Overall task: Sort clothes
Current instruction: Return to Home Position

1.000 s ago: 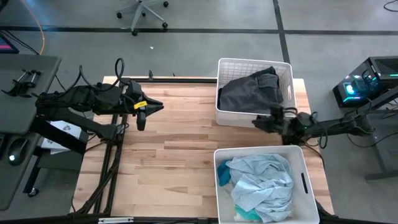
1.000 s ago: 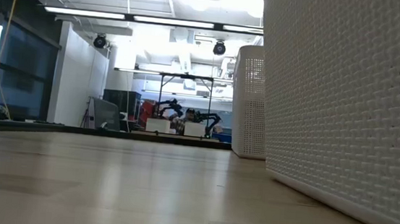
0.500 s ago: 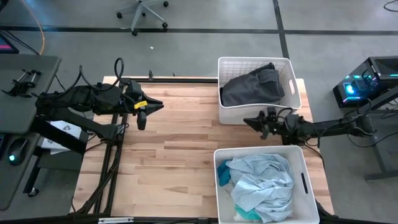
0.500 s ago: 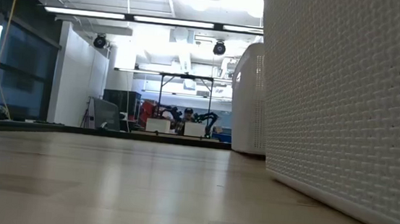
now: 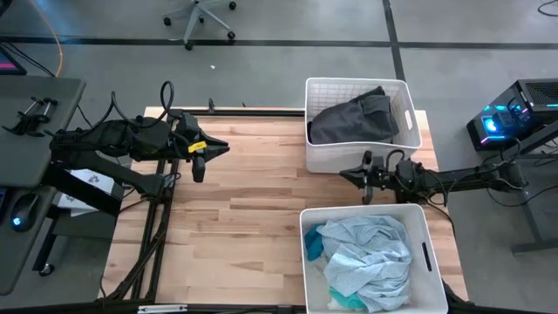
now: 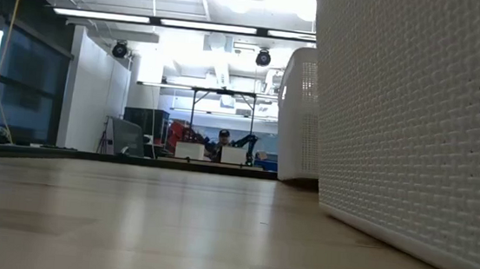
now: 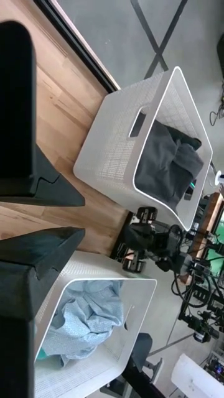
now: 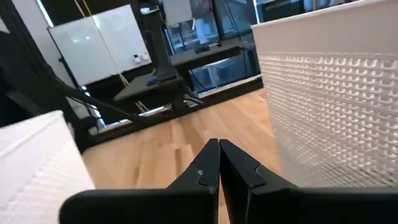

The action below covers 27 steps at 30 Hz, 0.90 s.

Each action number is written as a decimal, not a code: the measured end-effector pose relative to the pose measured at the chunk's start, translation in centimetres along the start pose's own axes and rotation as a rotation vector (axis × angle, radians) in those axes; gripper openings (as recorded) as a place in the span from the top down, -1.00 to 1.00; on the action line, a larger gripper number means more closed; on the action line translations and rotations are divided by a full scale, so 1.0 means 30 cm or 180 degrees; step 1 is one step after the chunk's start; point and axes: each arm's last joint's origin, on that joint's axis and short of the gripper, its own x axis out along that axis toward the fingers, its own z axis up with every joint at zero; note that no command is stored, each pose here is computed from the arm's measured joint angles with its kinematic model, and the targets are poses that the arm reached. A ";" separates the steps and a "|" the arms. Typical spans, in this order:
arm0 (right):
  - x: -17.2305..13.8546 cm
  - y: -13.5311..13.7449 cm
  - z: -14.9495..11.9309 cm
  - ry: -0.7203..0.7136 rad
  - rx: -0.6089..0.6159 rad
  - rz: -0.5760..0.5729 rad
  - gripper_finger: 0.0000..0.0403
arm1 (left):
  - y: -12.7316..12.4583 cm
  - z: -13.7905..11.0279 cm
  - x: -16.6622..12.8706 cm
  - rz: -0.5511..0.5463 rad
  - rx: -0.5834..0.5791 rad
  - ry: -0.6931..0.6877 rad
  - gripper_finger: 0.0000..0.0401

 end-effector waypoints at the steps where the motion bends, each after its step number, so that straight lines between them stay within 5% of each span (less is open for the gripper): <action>1: 0.000 -0.001 -0.001 0.0005 -0.0061 -0.0014 1.00 | 0.000 0.000 0.000 -0.0001 -0.0001 -0.0001 0.74; 8: -0.003 0.020 -0.006 0.0128 -0.0742 0.0715 1.00 | 0.000 0.000 0.000 0.0000 -0.0002 -0.0001 0.74; 12: -0.006 0.033 -0.001 0.0110 -0.0732 0.1100 1.00 | 0.000 0.000 0.000 -0.0001 0.0004 0.0000 0.74; 22: -0.015 0.050 0.057 -0.0499 -0.0810 0.1224 1.00 | 0.018 -0.045 0.003 -0.0096 0.0224 -0.0255 0.74; 27: -0.020 0.048 0.052 -0.0419 -0.0774 0.1208 1.00 | 0.055 -0.101 -0.007 -0.0158 0.0255 -0.0588 0.74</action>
